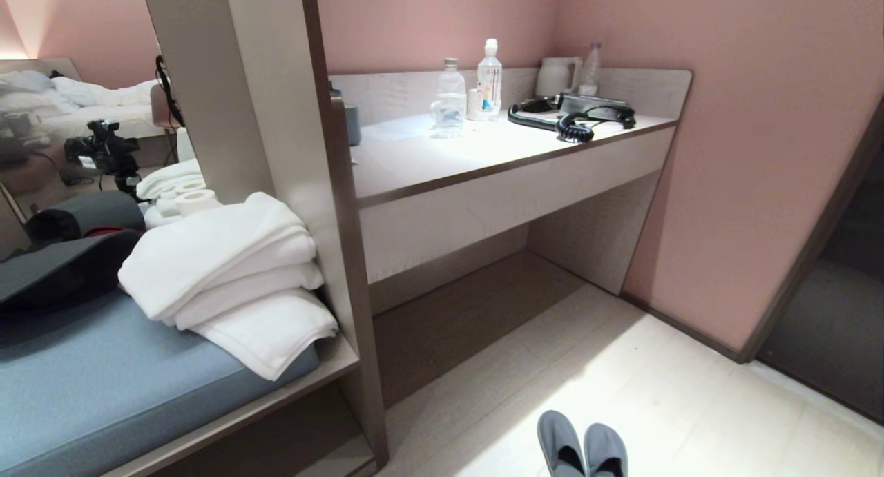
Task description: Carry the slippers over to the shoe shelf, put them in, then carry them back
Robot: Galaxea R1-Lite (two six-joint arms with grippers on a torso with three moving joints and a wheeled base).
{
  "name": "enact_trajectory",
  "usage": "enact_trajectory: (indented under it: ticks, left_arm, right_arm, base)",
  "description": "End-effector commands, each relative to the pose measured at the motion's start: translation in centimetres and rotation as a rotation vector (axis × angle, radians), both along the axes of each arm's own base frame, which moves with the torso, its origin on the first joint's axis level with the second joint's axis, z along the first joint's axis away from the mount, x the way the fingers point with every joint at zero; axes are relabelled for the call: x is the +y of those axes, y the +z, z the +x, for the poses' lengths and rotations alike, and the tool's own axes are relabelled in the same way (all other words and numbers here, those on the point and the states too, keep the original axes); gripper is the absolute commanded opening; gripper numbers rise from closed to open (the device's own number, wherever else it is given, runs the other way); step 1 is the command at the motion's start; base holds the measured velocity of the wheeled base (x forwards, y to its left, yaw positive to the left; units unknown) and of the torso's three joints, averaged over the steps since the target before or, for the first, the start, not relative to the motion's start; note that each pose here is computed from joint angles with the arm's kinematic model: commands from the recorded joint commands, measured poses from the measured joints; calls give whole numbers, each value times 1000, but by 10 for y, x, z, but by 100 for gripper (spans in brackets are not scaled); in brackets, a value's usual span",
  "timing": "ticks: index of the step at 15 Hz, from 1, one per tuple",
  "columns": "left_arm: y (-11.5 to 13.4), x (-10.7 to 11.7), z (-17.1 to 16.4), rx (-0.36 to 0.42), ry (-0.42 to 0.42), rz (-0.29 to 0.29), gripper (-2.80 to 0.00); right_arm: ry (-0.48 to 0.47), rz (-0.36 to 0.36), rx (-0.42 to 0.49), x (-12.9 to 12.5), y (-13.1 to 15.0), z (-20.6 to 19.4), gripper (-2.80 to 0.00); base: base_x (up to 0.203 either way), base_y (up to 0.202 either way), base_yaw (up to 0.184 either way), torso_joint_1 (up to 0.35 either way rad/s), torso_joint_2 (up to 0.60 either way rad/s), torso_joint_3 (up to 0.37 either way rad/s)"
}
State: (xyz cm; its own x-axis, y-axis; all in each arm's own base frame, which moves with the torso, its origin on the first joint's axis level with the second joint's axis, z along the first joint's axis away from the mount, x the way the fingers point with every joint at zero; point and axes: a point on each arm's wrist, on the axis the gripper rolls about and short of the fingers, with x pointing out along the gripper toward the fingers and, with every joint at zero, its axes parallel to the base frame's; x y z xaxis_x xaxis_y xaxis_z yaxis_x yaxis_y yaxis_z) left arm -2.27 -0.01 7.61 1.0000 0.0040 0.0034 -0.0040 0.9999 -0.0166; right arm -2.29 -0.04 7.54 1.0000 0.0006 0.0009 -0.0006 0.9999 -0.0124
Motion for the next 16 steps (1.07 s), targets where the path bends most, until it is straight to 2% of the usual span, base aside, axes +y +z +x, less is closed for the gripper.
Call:
enact_trajectory:
  ticks: [1, 16]
  left_arm:
    - [0, 0, 0, -1, 2, 0, -280]
    - [0, 0, 0, -1, 1, 0, -280]
  right_arm:
    - [1, 0, 1, 0, 0, 0, -280]
    - [-1, -4, 0, 0, 0, 0, -280]
  base:
    - [-178, 0, 6, 2, 2, 0]
    - [-196, 0, 10, 2, 3, 2]
